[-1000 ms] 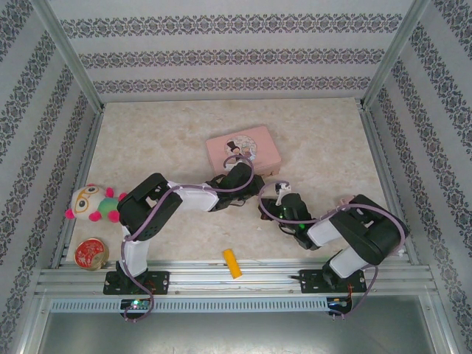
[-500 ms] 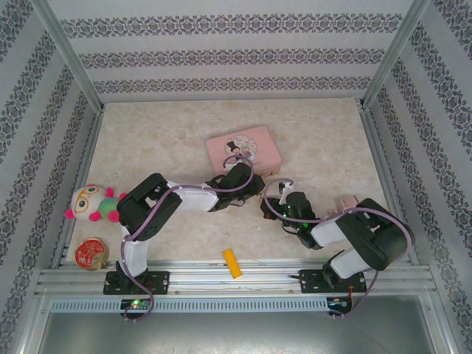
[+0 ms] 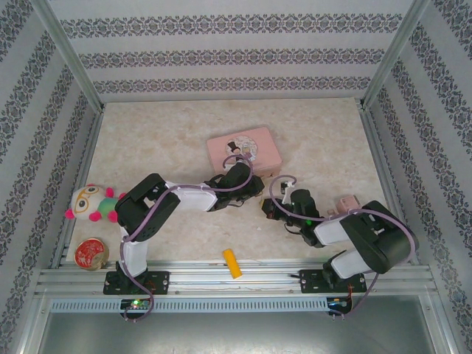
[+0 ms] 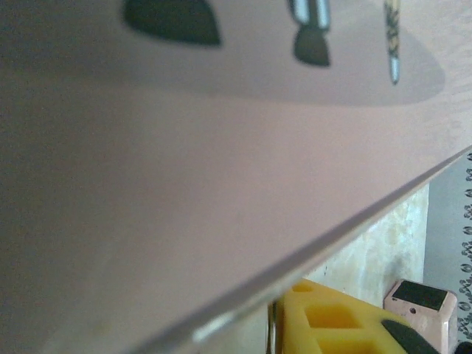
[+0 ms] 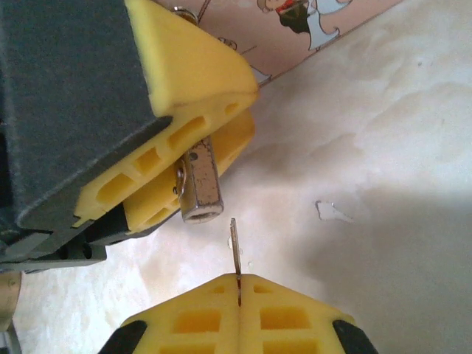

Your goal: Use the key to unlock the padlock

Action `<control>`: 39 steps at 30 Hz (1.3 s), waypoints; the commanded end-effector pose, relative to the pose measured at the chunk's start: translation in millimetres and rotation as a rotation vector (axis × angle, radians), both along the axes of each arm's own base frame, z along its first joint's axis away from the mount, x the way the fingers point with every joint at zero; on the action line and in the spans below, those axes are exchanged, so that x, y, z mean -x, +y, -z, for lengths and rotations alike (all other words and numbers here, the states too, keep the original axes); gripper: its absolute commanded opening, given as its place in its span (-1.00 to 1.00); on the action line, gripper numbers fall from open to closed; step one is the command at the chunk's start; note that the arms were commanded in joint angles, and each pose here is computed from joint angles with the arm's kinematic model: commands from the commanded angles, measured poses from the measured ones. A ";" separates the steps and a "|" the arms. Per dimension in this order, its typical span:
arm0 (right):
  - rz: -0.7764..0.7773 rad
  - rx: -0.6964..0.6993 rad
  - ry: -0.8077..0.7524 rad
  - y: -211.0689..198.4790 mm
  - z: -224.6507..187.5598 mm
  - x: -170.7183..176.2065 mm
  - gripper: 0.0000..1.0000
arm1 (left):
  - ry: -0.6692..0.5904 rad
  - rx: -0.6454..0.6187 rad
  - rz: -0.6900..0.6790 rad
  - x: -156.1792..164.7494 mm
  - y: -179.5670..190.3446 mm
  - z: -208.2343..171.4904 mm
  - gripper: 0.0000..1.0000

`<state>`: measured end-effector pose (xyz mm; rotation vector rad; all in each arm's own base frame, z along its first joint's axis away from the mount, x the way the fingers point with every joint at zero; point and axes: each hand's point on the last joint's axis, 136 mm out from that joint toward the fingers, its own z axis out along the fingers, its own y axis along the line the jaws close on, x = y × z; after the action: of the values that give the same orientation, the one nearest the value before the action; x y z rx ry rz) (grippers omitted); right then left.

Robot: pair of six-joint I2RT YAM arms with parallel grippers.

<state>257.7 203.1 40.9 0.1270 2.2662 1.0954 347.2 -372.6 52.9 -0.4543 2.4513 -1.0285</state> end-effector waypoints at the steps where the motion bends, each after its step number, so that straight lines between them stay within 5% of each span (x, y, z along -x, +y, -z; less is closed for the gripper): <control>1: -0.048 -0.032 0.048 2.9 -0.2 11.6 -1.00 | 0.087 -0.013 0.052 20.9 2.2 8.7 -0.53; 39: -0.211 -0.179 0.160 16.0 -4.4 11.0 -1.00 | 0.019 -0.073 0.118 18.6 2.1 -3.2 -0.52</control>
<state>247.6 222.2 42.4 0.0554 2.3785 1.4307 339.4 -369.5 48.8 -0.3498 2.5003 -0.9751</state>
